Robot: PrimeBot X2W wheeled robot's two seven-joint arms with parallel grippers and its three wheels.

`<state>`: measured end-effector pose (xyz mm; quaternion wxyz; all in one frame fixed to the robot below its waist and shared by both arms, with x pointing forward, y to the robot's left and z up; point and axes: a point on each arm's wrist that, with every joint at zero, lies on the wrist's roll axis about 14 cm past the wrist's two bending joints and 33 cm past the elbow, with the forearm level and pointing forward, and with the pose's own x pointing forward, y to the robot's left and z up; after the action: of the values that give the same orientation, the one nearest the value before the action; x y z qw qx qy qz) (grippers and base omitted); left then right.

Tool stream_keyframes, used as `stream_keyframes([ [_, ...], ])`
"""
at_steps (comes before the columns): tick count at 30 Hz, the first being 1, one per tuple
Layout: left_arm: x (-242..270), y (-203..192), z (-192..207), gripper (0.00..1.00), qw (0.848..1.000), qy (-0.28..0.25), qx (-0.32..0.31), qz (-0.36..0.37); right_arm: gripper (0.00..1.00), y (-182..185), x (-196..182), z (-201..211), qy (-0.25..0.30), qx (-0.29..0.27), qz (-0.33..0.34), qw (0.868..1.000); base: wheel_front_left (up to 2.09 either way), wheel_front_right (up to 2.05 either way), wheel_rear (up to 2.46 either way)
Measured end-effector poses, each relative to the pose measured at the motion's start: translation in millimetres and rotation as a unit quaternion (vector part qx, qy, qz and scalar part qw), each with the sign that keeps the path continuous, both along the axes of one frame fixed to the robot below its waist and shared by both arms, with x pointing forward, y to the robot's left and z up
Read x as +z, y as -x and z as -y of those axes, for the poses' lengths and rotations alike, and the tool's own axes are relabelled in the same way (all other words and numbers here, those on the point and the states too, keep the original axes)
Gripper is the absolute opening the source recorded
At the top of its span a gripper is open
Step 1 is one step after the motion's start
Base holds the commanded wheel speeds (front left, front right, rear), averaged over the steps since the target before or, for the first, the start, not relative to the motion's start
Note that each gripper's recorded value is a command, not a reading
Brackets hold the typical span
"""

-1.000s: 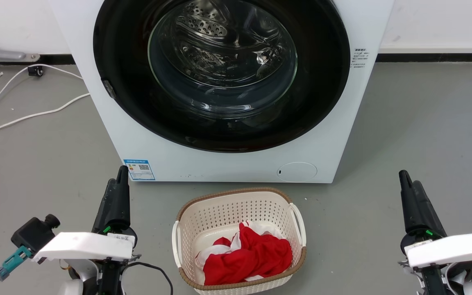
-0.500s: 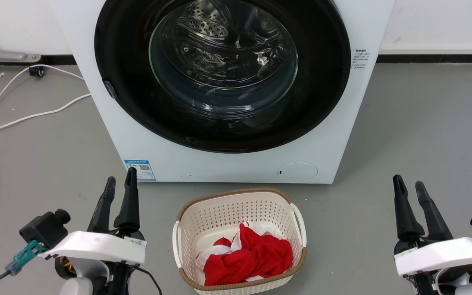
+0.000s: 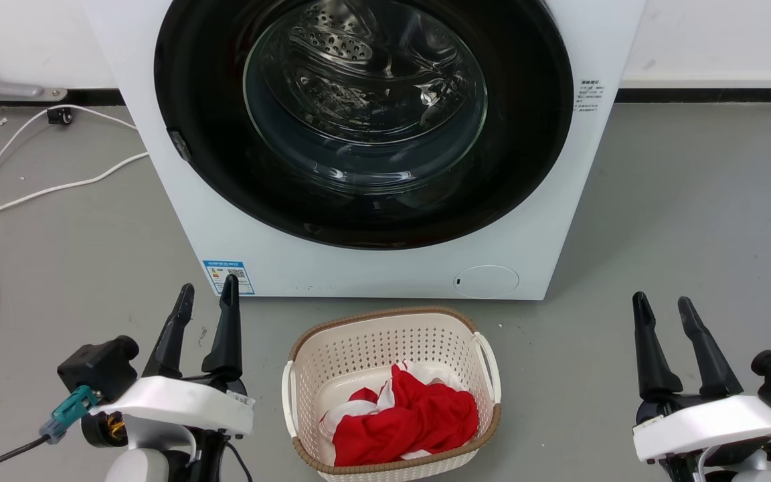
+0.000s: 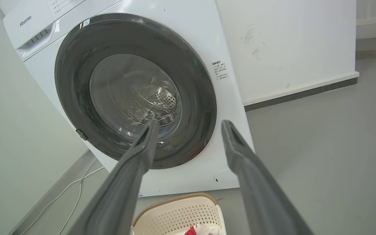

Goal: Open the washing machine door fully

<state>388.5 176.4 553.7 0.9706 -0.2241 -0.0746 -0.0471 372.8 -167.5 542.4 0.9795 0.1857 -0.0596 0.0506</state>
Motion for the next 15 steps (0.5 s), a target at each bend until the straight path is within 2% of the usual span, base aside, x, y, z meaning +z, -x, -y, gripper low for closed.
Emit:
stream_keyframes([
  [15,-2.4,0.8,5.0,1.00,0.996,-0.083,0.001,0.008,1.00,2.0,-0.5,-4.7,0.074,0.003,0.005,0.997,0.00,0.00,0.00],
])
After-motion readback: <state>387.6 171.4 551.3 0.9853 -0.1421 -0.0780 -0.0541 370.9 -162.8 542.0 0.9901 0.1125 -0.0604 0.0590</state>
